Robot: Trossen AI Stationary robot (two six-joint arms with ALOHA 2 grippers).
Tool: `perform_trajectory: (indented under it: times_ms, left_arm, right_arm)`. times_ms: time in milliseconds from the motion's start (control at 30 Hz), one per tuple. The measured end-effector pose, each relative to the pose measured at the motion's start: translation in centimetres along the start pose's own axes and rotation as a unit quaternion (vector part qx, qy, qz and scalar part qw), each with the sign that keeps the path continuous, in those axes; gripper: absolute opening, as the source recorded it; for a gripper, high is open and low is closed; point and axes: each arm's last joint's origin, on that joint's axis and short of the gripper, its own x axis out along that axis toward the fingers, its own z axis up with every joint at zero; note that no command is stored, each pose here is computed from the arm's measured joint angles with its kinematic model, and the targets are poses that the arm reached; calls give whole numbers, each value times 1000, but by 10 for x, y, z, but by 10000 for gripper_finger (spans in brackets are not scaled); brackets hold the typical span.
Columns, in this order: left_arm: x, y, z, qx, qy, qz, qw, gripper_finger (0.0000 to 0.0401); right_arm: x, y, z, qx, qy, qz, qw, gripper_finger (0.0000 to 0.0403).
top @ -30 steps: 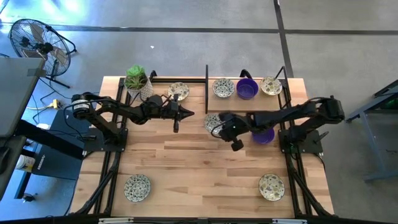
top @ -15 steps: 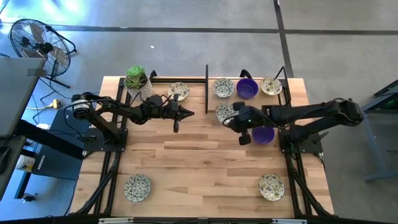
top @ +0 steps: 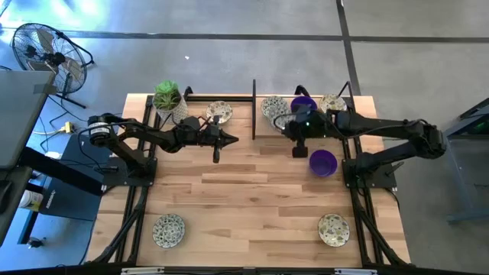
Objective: Pick & Place Mini bowls
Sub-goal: Stack the top light blue bowl on top of the light blue bowl on the shelf
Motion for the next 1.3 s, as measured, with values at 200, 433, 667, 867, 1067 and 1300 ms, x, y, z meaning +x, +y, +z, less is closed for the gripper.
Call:
perform_trajectory:
  times_ms: [200,433,667,867,1067,1300]
  left_arm:
    - [0,0,0,-1,-2,0,1000,0]
    - [0,0,1,-3,-4,0,1000,0]
    - [0,0,0,-5,1,0,1000,0]
    - [0,0,-1,-6,4,-1,1000,0]
    - [0,0,-1,-6,4,-1,1000,0]
    - [0,0,-1,-5,4,-1,1000,0]
  right_arm:
    - [5,-28,-6,7,-5,-38,999,10]
    - [36,-53,-8,1,47,-22,999,11]
    - [63,-76,1,-19,94,-4,995,11]
    - [81,-88,-12,-18,120,8,993,11]
    - [93,-93,-19,-21,131,15,991,12]
    - [105,-91,-23,-30,143,28,989,12]
